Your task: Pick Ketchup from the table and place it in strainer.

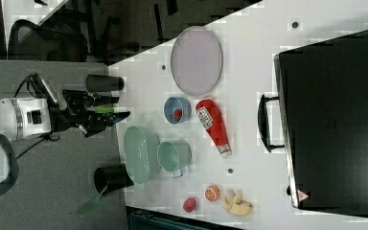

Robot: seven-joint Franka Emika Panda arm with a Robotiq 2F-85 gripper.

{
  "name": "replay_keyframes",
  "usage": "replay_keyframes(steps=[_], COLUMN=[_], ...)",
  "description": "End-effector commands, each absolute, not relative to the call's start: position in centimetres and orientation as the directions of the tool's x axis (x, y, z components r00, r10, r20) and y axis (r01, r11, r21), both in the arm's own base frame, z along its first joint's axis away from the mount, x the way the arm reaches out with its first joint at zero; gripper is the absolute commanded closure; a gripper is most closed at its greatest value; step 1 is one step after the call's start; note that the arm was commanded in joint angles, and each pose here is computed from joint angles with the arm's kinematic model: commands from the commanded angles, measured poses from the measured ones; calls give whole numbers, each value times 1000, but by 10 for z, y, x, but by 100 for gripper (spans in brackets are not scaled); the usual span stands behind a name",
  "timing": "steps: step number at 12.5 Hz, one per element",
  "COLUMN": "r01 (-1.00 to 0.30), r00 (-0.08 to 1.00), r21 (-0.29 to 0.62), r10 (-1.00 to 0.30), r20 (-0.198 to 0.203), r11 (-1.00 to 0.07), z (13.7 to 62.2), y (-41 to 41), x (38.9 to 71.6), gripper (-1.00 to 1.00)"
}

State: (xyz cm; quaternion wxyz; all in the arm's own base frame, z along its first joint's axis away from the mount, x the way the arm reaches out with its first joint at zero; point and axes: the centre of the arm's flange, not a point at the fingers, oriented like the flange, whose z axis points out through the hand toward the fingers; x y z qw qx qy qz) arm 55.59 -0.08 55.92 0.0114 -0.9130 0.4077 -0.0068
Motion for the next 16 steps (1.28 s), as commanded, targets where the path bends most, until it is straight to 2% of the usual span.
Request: replay_keyframes(steps=[1,3,7,9,13,14,16], r01=[-743,-742,-724,-669,-394,-306,-132], r00=[668,669,677,726,906,941,986], r21=[11,16,73,79,17,-3,-36], r10=[-743,-742,-727,-673,-392,-302,-127], r20=[-46,-52,-115,-143,-163,-153,-108], r11=[-669,-670,-686,-739,-919,-952,-991], z=[618,610,562,532,467,450,419], y=[5,6,8,7,4,3,2], x=[446,449,465,478,505,510,517], gripper=[-59,-99,-100,-100,-100,-100,-100])
